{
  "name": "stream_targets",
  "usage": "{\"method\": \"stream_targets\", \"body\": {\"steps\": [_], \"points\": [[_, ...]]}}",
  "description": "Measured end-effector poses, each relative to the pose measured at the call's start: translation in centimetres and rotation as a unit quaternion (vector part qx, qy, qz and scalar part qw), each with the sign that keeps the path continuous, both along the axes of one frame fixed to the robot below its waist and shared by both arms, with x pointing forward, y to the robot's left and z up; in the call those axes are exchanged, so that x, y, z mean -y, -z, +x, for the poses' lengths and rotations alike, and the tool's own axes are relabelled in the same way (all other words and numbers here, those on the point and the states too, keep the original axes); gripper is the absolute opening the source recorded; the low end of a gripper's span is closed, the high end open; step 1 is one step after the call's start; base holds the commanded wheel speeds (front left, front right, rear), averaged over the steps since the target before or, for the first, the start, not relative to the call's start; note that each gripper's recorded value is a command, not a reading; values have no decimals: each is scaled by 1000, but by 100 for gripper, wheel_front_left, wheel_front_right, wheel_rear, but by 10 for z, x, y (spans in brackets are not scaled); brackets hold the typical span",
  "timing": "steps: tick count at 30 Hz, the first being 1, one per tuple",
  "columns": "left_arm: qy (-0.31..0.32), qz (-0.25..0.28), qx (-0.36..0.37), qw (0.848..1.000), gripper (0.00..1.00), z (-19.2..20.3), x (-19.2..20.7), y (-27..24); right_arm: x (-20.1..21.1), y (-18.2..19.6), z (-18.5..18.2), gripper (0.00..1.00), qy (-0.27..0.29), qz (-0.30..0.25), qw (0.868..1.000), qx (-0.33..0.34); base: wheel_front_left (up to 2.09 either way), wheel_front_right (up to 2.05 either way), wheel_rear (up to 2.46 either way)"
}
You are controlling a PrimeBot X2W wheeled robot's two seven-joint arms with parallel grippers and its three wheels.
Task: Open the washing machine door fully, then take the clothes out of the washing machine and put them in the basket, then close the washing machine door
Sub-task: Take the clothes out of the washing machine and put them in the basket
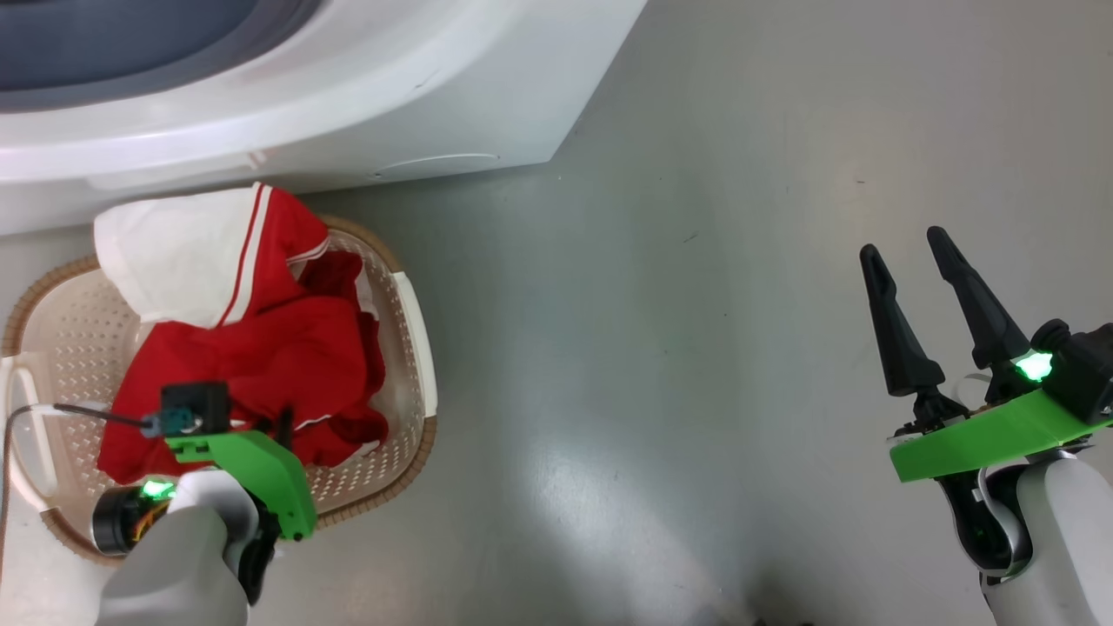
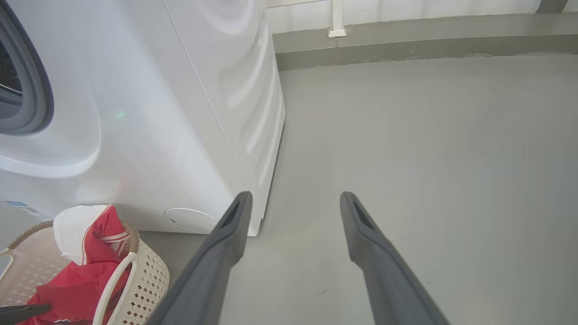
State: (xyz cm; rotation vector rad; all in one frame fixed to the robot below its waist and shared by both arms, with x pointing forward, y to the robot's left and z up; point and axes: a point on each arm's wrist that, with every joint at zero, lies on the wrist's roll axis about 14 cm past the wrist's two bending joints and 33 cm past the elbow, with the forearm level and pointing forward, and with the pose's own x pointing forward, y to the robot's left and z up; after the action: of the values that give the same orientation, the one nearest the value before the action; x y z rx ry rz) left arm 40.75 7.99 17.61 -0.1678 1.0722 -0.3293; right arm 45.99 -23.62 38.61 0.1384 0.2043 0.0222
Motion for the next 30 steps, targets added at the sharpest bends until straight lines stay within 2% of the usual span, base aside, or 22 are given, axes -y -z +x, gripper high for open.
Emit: {"method": "stream_targets", "body": {"steps": [1, 2, 20, 30], "points": [[-5, 0, 0, 1000, 95, 1, -1, 0, -1, 0, 1, 100, -2, -1, 1000, 0, 0, 0, 0], [-10, -1, 1, 1000, 100, 3, -2, -1, -1, 0, 1, 100, -2, -1, 1000, 1, 0, 0, 0], [-77, -26, 97, 992, 100, 33, -12, -57, -15, -37, 6, 100, -21, 8, 999, 45, 0, 0, 0], [-111, -55, 207, 970, 100, 66, -30, -124, -23, -62, -1, 100, -32, 11, 997, 70, 0, 0, 0]]}}
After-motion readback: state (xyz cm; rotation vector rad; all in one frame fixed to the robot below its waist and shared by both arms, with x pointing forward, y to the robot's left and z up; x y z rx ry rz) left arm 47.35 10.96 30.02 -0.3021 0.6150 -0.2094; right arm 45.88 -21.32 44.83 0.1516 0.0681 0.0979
